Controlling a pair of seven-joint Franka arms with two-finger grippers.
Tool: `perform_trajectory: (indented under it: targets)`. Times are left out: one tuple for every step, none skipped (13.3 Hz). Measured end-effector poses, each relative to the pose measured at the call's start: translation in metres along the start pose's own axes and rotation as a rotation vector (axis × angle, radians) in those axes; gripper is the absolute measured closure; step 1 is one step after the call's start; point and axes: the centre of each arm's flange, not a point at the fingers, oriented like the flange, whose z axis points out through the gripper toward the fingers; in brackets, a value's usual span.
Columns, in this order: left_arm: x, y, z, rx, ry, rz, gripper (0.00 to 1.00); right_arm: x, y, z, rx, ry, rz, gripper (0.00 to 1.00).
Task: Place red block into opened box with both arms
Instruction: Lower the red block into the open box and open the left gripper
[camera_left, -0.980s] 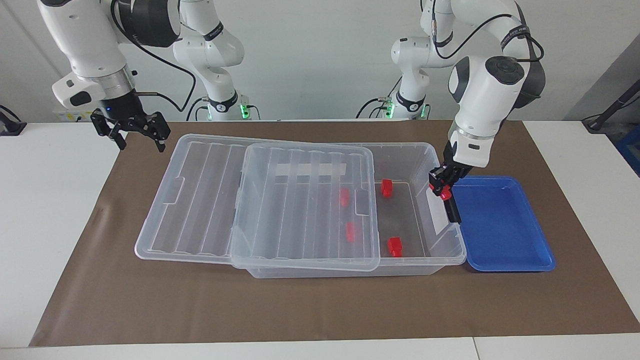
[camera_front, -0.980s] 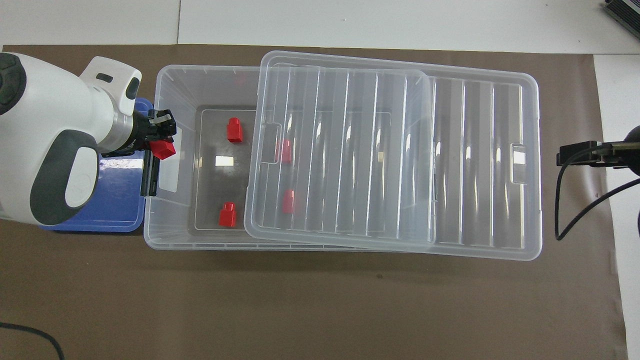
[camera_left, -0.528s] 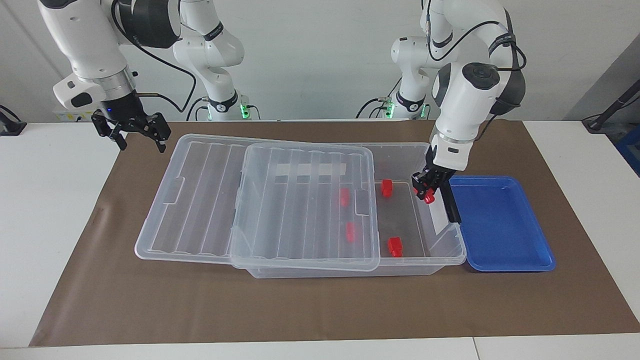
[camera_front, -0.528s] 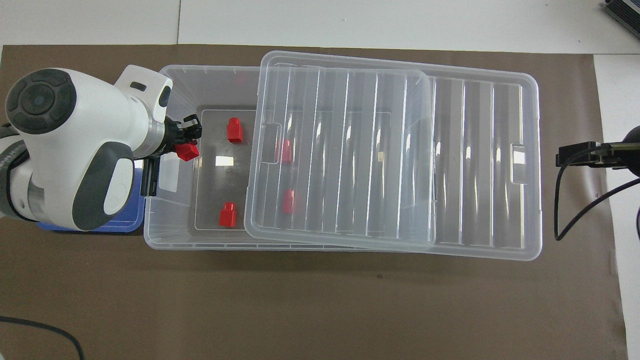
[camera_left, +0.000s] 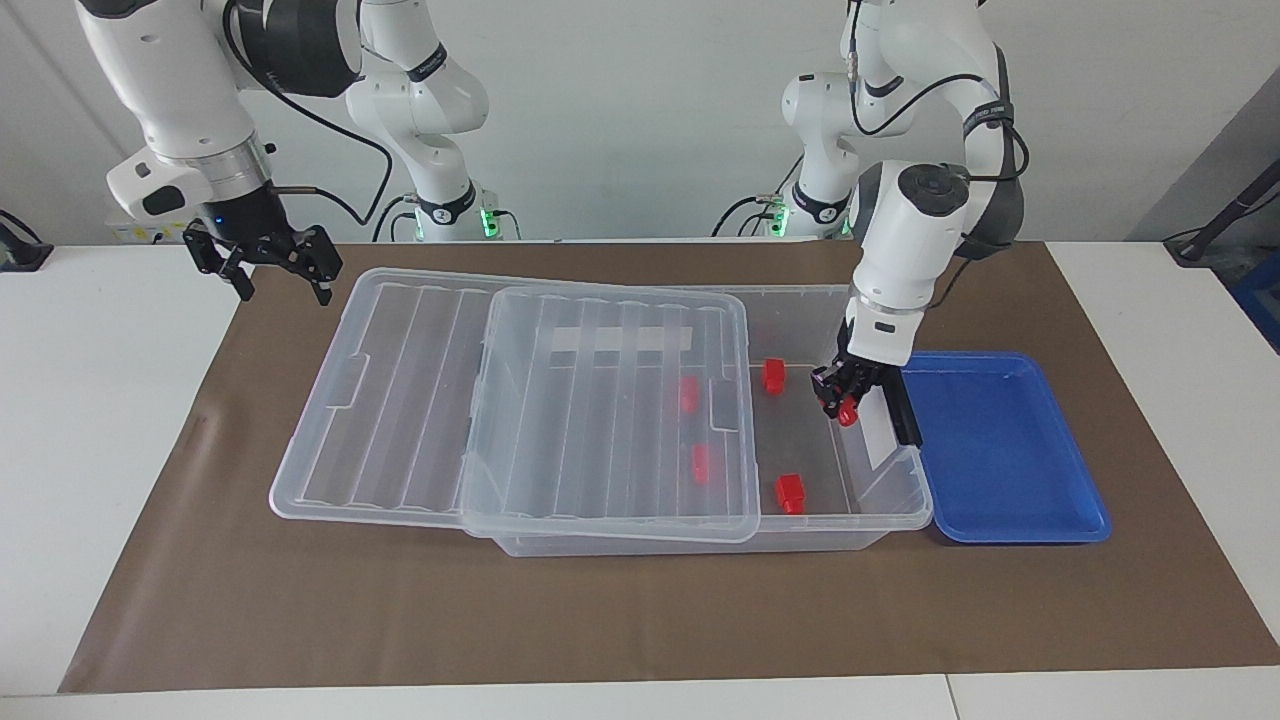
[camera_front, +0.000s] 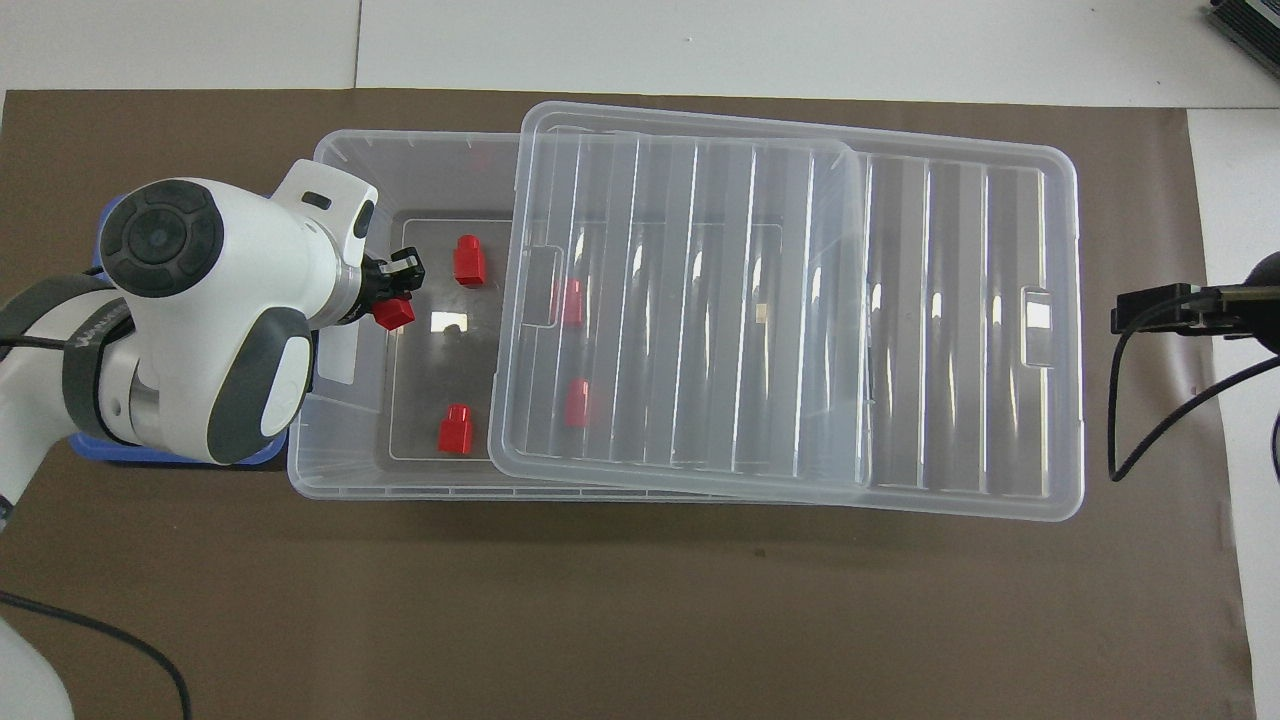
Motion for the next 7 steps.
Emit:
perform_trajectory:
  targets:
    - [-0.003, 0.003, 0.006, 0.003, -0.005, 0.008, 0.66, 0.000, 0.000, 0.000, 0.000, 0.000, 0.000, 0.00]
    - [-0.006, 0.008, 0.013, 0.007, -0.009, 0.020, 0.66, 0.000, 0.000, 0.000, 0.000, -0.001, 0.000, 0.00]
    - [-0.010, 0.012, 0.021, 0.013, -0.012, 0.032, 0.66, 0.000, 0.000, 0.000, 0.000, -0.001, 0.000, 0.00]
    - [-0.013, 0.015, 0.029, 0.021, -0.015, 0.042, 0.66, 0.000, 0.000, 0.001, 0.000, -0.001, 0.000, 0.00]
    - [-0.015, 0.016, 0.037, 0.025, -0.015, 0.051, 0.66, 0.000, 0.000, 0.001, 0.000, -0.002, 0.000, 0.00]
    - [-0.017, 0.018, 0.045, 0.028, -0.015, 0.054, 0.66, 0.000, 0.000, 0.001, 0.000, -0.002, 0.000, 0.00]
    - [-0.020, 0.019, 0.055, 0.037, -0.012, 0.057, 0.66, 0.000, 0.000, 0.001, 0.000, -0.003, 0.000, 0.00]
